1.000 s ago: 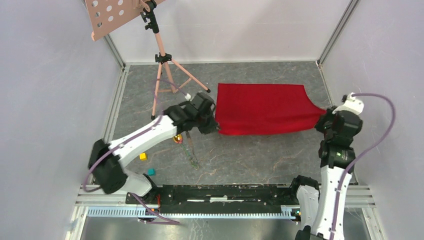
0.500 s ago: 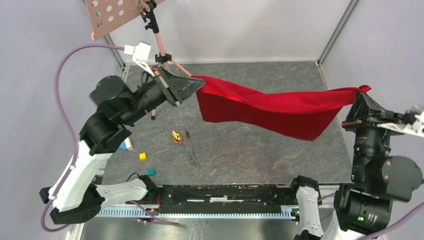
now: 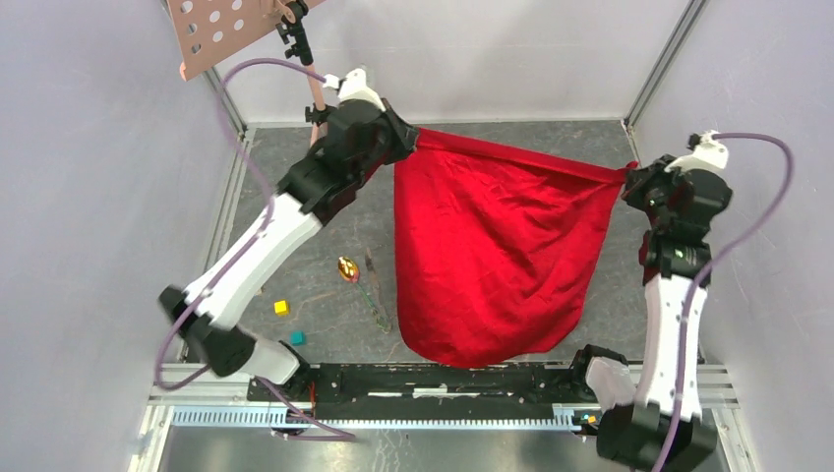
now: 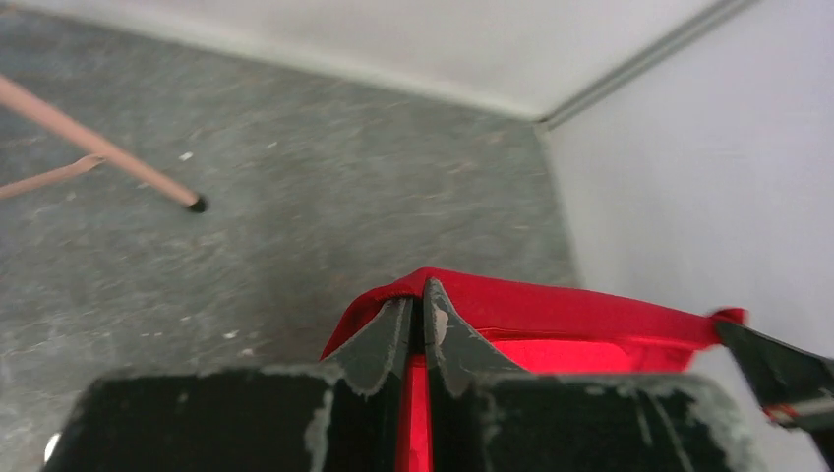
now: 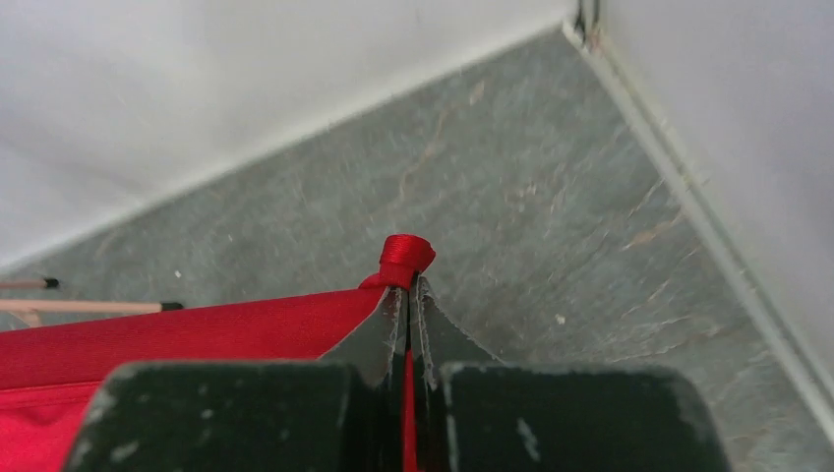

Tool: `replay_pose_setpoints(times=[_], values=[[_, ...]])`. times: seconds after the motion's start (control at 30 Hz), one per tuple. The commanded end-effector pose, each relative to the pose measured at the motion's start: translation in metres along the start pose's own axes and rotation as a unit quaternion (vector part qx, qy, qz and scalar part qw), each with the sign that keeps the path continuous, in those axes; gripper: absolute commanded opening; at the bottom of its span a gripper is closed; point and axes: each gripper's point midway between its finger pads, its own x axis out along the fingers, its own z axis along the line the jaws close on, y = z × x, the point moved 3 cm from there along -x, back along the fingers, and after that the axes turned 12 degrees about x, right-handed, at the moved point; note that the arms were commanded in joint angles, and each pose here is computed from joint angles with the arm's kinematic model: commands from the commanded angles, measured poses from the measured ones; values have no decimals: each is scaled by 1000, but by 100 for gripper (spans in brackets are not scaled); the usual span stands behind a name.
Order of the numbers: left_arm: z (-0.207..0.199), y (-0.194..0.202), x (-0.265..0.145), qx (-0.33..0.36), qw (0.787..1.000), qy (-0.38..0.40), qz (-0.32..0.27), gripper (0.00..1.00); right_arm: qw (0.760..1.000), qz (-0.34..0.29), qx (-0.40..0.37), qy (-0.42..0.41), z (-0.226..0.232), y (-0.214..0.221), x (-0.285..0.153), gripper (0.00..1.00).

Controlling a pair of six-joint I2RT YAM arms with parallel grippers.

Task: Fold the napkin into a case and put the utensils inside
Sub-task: Pick up the flattened napkin from the center of the board.

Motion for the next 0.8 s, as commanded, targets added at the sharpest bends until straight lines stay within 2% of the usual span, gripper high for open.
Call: replay_pose_setpoints(times=[0.0,0.2,0.37,0.57,0.77], values=[[27,20,69,-18,999,-37,6,10,998,-20,1,-64,2,7,48,1],[36,70,163,4,998,7,64,10,999,31,0,-43,-31,46,117,0],[54,109,211,14,995,13,102,8,998,51,-11,-29,-49,63,163,0],[68,129,240,9,992,32,121,8,996,77,-25,-34,-50,82,197,0],[81,139,241,4,989,25,145,7,994,100,-31,-41,-40,89,195,0]])
